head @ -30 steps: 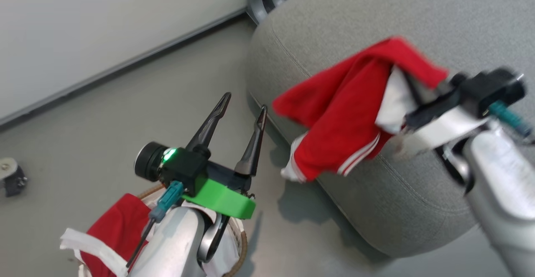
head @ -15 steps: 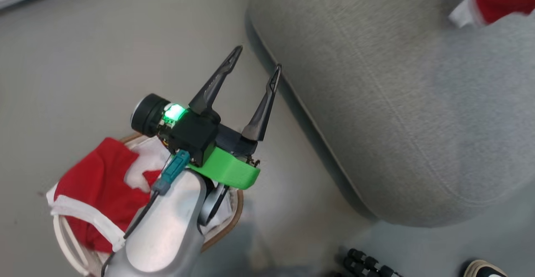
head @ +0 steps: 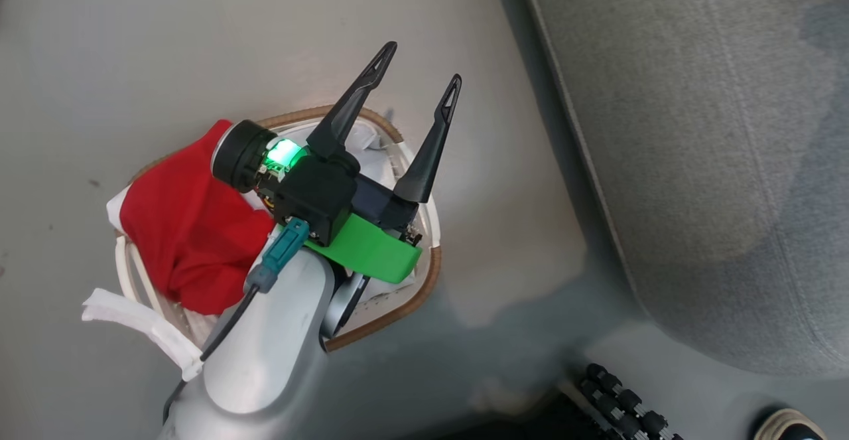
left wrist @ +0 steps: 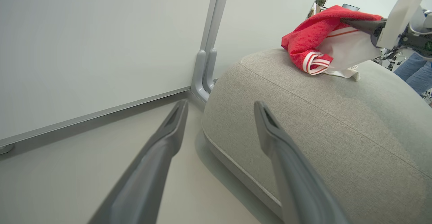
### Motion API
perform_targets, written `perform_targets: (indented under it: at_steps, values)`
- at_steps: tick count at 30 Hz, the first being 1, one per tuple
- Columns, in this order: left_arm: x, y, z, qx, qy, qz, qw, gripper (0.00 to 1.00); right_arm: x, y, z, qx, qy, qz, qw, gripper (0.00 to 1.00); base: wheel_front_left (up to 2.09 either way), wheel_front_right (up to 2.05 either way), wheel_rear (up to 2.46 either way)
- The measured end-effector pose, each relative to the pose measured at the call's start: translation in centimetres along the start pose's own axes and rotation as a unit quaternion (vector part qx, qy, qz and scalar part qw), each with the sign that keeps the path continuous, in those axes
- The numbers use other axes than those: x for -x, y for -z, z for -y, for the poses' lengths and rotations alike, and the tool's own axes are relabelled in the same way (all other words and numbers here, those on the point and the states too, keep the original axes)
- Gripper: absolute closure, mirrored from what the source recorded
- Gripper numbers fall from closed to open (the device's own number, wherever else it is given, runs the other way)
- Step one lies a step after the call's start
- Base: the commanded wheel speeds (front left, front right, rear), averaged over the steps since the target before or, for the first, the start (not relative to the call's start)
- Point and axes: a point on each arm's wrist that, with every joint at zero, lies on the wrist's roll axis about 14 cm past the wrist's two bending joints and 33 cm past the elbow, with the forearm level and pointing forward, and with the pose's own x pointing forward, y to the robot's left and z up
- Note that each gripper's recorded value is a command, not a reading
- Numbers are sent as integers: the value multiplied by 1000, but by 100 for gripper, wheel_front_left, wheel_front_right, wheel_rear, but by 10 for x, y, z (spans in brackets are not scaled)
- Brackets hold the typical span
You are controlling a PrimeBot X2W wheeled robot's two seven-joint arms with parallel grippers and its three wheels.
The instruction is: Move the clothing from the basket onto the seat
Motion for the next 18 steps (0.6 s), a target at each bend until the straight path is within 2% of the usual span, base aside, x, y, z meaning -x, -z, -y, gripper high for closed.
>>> perform_targets:
  at_steps: [1, 2, 3, 6, 10, 14, 18]
  values:
    - [2, 2, -4, 1, -5, -4, 1000, 0, 3, 12, -5, -5, -2, -13, 1000, 58, 0, 0, 0]
    - [4, 5, -8, 0, -12, -8, 1000, 0, 7, 26, -12, -10, -5, -27, 1000, 34, 0, 0, 0]
    - [6, 5, -12, -2, -18, -10, 1000, 0, 13, 38, -17, -18, -6, -41, 999, 0, 0, 0, 0]
    - [8, 1, -15, -7, -24, -9, 1000, 0, 35, 65, -24, -32, -5, -75, 997, 0, 0, 0, 0]
    - [14, -4, -19, -16, -37, -12, 999, 0, 64, 81, -26, -45, -1, -98, 994, 0, 0, 0, 0]
    - [23, -15, -22, -25, -56, -11, 998, 0, 97, 85, -23, -54, 4, -110, 992, 0, 0, 0, 0]
    - [35, -29, -27, -38, -81, -5, 996, 0, 117, 73, -26, -72, 5, -97, 993, 0, 0, 0, 0]
